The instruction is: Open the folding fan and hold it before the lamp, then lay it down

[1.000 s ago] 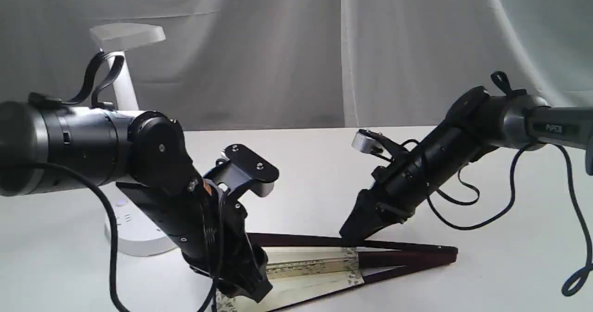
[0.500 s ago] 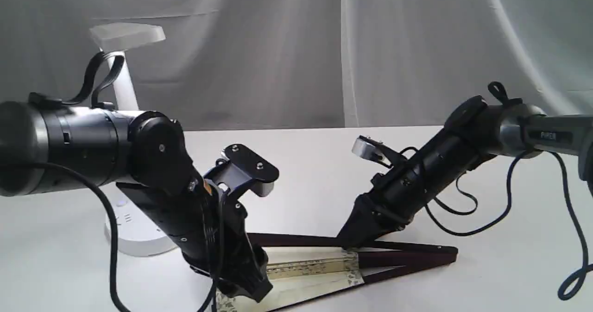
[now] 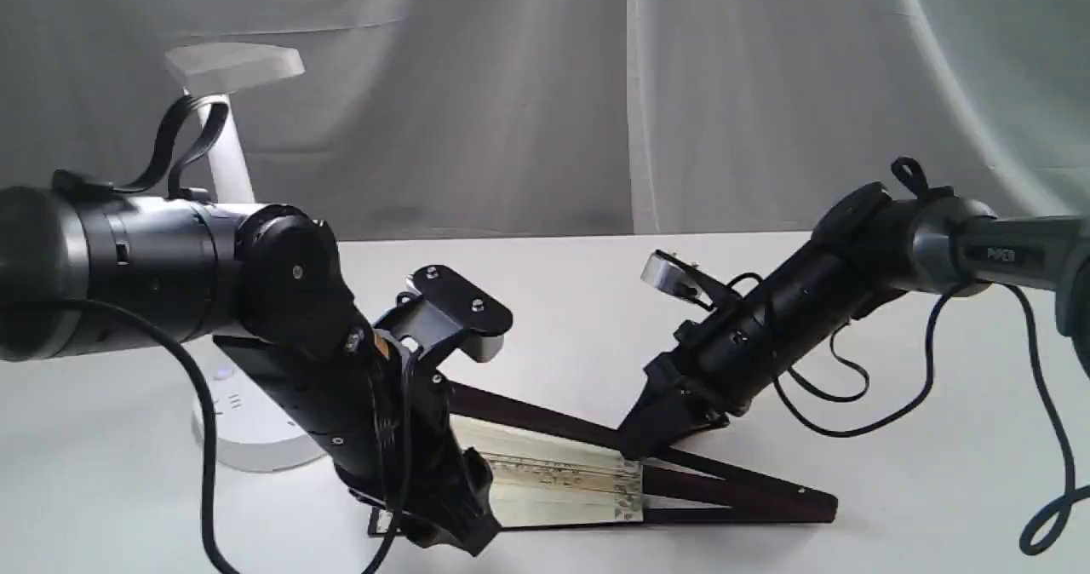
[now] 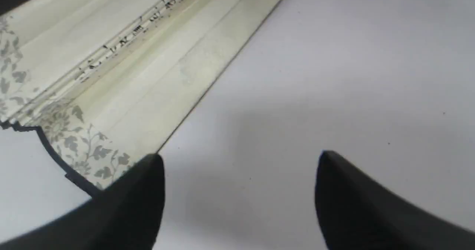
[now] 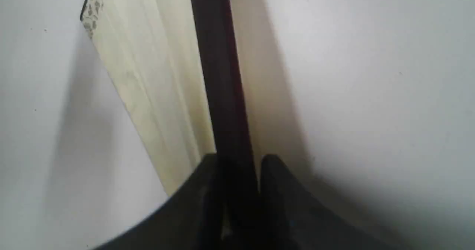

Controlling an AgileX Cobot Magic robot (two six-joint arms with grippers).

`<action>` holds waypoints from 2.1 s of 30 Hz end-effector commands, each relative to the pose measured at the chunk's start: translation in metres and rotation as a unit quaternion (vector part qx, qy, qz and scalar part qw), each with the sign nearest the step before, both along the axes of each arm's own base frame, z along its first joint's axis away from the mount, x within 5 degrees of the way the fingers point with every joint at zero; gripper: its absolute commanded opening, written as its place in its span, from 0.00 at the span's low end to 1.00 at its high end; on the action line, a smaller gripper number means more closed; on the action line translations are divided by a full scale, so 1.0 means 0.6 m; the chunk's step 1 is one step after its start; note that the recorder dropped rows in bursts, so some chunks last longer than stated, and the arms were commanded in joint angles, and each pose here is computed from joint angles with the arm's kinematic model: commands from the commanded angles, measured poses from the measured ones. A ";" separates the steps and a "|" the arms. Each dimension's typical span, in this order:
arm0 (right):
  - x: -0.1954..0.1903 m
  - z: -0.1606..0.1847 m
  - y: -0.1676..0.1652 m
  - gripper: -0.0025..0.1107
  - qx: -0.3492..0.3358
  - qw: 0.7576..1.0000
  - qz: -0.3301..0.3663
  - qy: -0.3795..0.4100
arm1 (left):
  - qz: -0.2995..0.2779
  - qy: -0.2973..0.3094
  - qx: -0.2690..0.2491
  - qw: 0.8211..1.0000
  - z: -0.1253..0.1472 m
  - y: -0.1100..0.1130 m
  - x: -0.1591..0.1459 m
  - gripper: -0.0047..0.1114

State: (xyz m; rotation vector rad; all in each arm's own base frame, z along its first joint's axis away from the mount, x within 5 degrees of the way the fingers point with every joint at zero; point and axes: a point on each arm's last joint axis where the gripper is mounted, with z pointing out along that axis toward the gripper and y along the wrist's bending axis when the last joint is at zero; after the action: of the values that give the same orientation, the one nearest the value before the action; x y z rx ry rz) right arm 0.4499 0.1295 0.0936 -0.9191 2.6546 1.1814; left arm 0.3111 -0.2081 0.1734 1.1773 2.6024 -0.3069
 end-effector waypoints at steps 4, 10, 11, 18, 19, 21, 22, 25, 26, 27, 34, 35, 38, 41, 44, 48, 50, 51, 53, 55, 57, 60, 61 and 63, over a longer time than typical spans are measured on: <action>0.003 0.011 -0.003 0.02 0.005 1.000 -0.002 -0.021 | 0.009 -0.003 -0.011 1.000 0.014 -0.002 -0.003 0.54; 0.003 0.042 -0.005 0.02 -0.003 0.999 0.005 -0.045 | 0.021 -0.009 -0.019 1.000 0.028 -0.001 -0.005 0.54; 0.003 0.050 -0.006 0.02 -0.006 0.999 0.007 -0.051 | 0.024 -0.006 -0.020 0.999 0.029 0.000 -0.006 0.54; 0.000 0.099 -0.011 0.02 -0.021 0.996 0.013 -0.084 | 0.037 0.001 -0.024 0.999 0.029 -0.001 -0.007 0.54; 0.000 0.102 -0.013 0.02 -0.022 0.996 0.012 -0.085 | 0.038 0.005 -0.025 0.999 0.029 -0.001 -0.008 0.54; 0.001 0.114 -0.022 0.02 -0.024 0.996 -0.001 -0.087 | 0.041 0.011 -0.026 0.999 0.029 -0.002 -0.009 0.54; 0.002 0.118 -0.026 0.02 -0.024 0.996 -0.004 -0.089 | 0.042 0.013 -0.028 0.999 0.029 -0.002 -0.009 0.54; 0.005 0.132 -0.047 0.02 -0.026 0.996 -0.030 -0.086 | 0.051 0.017 -0.038 0.998 0.030 -0.004 -0.009 0.54; 0.004 0.134 -0.054 0.02 -0.026 0.996 -0.037 -0.083 | 0.053 0.016 -0.041 0.998 0.030 -0.005 -0.009 0.54; 0.001 0.135 -0.056 0.02 -0.022 0.996 -0.043 -0.077 | 0.058 0.016 -0.048 0.997 0.031 -0.007 -0.008 0.54; -0.024 0.142 -0.083 0.02 0.049 0.993 -0.087 -0.055 | 0.090 0.027 -0.091 0.991 0.035 -0.017 -0.008 0.54; -0.026 0.148 -0.089 0.02 0.056 0.992 -0.096 -0.055 | 0.095 0.030 -0.099 0.990 0.036 -0.019 -0.007 0.54; -0.034 0.167 -0.097 0.02 0.057 0.991 -0.102 -0.063 | 0.101 0.035 -0.115 0.988 0.038 -0.023 -0.008 0.54; -0.043 0.184 -0.096 0.02 0.062 0.990 -0.104 -0.070 | 0.103 0.039 -0.121 0.987 0.039 -0.024 -0.008 0.52; -0.049 0.194 -0.093 0.02 0.082 0.988 -0.117 -0.064 | 0.099 0.040 -0.119 0.987 0.039 -0.024 -0.009 0.47; -0.060 0.192 -0.090 0.02 0.101 0.985 -0.131 -0.046 | 0.076 0.039 -0.117 0.989 0.048 -0.022 -0.016 0.34; -0.062 0.188 -0.089 0.02 0.102 0.985 -0.132 -0.042 | 0.068 0.030 -0.116 0.990 0.063 -0.018 -0.020 0.24; -0.062 0.188 -0.089 0.02 0.102 0.985 -0.132 -0.042 | 0.063 0.022 -0.115 0.991 0.073 -0.015 -0.022 0.18; -0.062 0.190 -0.089 0.02 0.105 0.984 -0.137 -0.038 | 0.052 0.000 -0.113 0.992 0.095 -0.008 -0.028 0.04; -0.060 0.193 -0.087 0.02 0.116 0.982 -0.145 -0.035 | 0.050 -0.018 -0.111 0.992 0.112 0.001 -0.037 0.04; -0.059 0.197 -0.086 0.02 0.127 0.980 -0.153 -0.031 | 0.064 -0.020 -0.106 0.992 0.123 0.013 -0.049 0.04; -0.058 0.199 -0.085 0.02 0.134 0.977 -0.161 -0.026 | 0.093 -0.027 -0.051 0.994 0.131 0.043 -0.067 0.04; -0.058 0.199 -0.084 0.02 0.137 0.977 -0.162 -0.025 | 0.102 -0.036 -0.026 0.994 0.134 0.056 -0.072 0.04; -0.057 0.201 -0.083 0.02 0.144 0.975 -0.166 -0.025 | 0.118 -0.057 0.015 0.991 0.141 0.077 -0.078 0.04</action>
State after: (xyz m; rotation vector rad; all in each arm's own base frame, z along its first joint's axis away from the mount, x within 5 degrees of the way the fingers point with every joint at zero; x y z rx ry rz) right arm 0.4159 0.0782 0.2034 -0.4554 2.4353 1.3495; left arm 0.2672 -0.1722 0.2527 0.8944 2.6126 -0.2458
